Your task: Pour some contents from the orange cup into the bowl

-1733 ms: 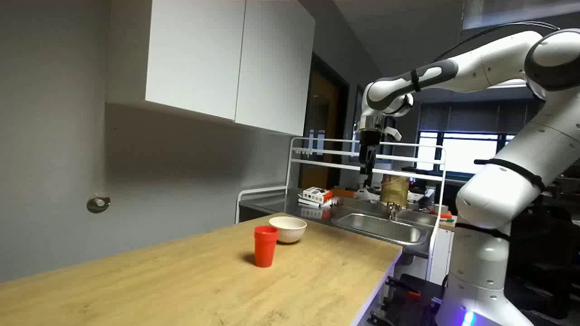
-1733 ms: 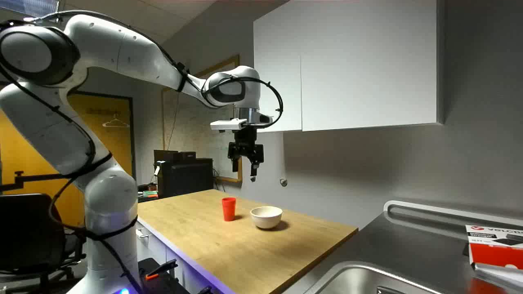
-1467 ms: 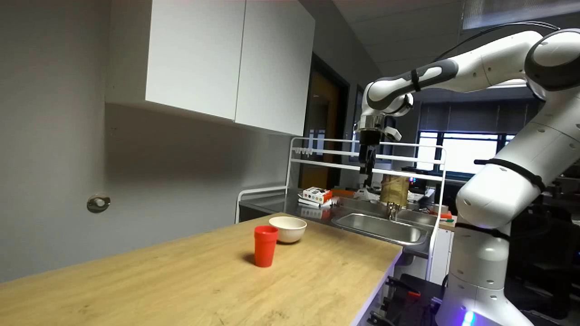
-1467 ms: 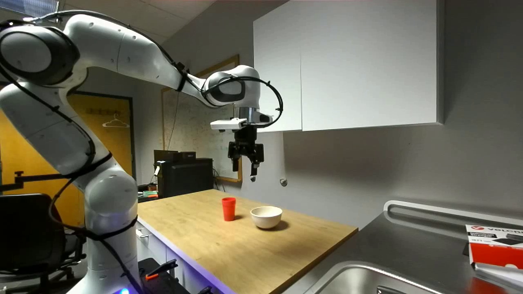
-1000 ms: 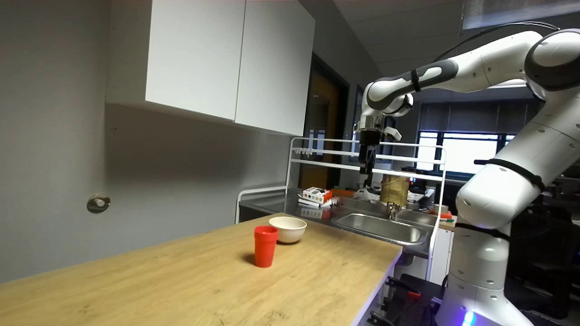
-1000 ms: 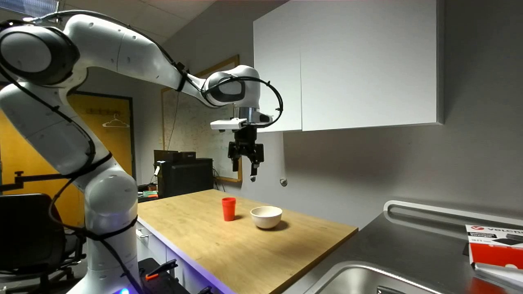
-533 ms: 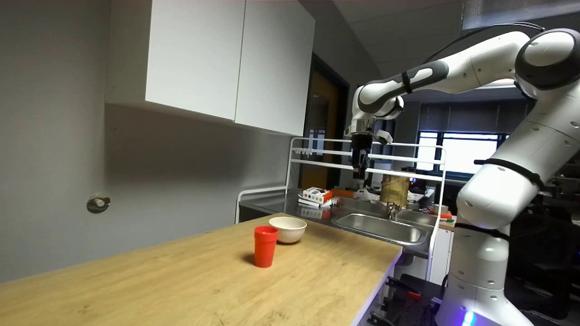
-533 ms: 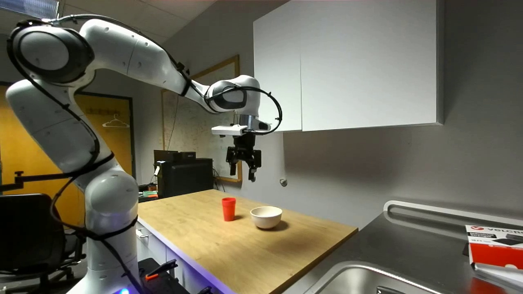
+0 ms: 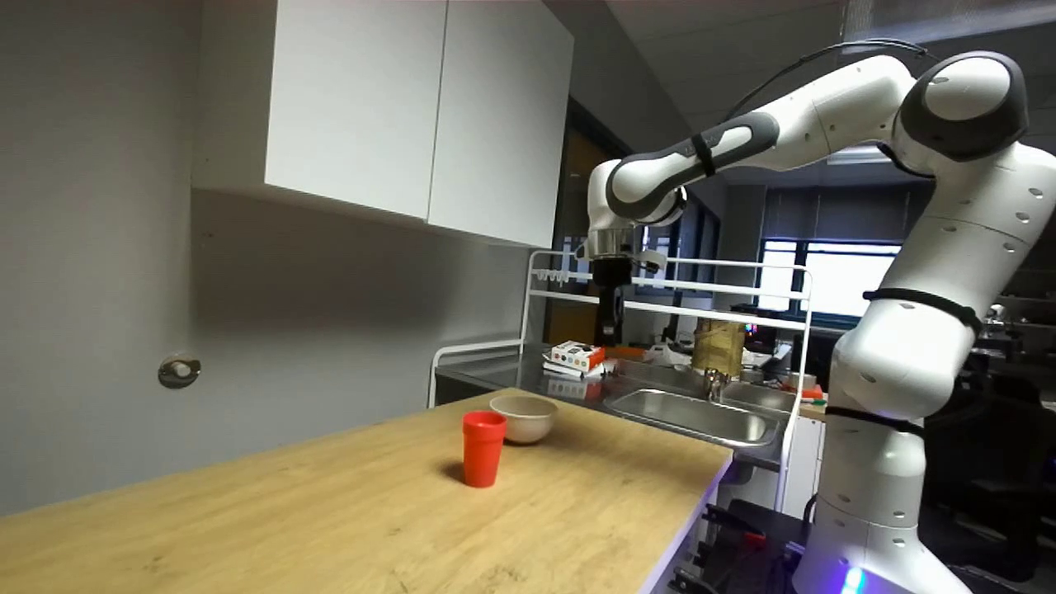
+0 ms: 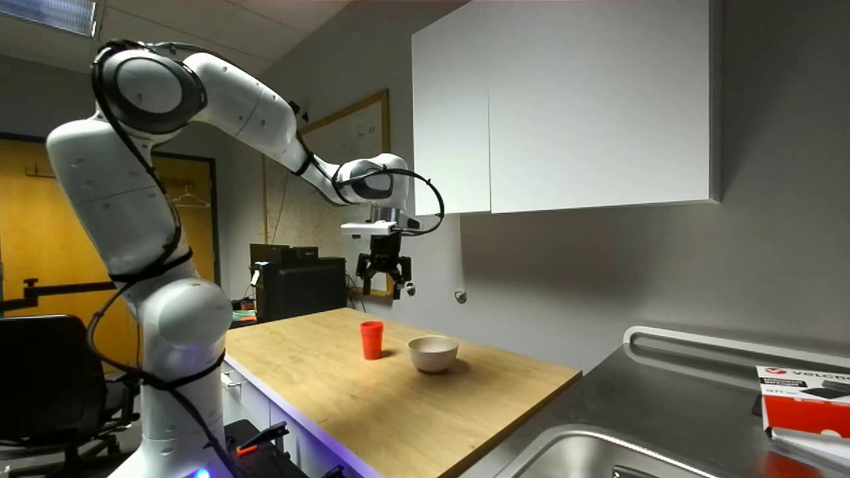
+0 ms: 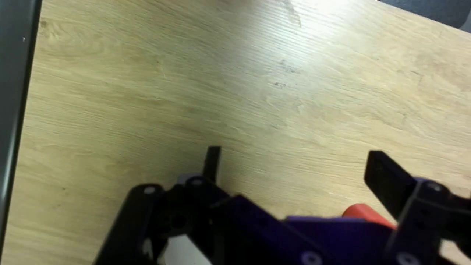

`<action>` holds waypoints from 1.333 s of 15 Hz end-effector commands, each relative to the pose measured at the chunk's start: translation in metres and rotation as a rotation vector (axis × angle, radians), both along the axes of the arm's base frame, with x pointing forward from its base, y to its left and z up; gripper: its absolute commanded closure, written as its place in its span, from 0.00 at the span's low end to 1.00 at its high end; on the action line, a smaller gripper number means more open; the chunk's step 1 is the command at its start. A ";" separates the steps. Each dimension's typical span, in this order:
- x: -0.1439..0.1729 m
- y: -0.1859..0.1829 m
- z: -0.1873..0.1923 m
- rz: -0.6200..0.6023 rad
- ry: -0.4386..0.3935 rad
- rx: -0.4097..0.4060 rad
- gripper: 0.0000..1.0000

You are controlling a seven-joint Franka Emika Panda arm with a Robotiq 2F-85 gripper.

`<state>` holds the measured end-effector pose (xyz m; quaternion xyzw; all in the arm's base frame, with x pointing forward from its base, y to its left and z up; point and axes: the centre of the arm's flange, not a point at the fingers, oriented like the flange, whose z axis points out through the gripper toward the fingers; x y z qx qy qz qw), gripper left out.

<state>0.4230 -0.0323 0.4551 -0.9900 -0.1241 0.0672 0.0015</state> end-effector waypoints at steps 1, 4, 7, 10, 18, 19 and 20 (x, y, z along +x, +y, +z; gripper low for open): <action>0.040 0.049 -0.011 0.050 0.023 -0.025 0.00; 0.065 0.094 -0.036 0.114 0.062 -0.047 0.00; 0.088 0.140 -0.063 0.189 0.106 -0.068 0.00; 0.105 0.177 -0.086 0.260 0.150 -0.059 0.00; 0.133 0.238 -0.121 0.364 0.206 -0.034 0.00; 0.136 0.241 -0.124 0.371 0.213 -0.028 0.00; 0.138 0.243 -0.127 0.375 0.221 -0.022 0.00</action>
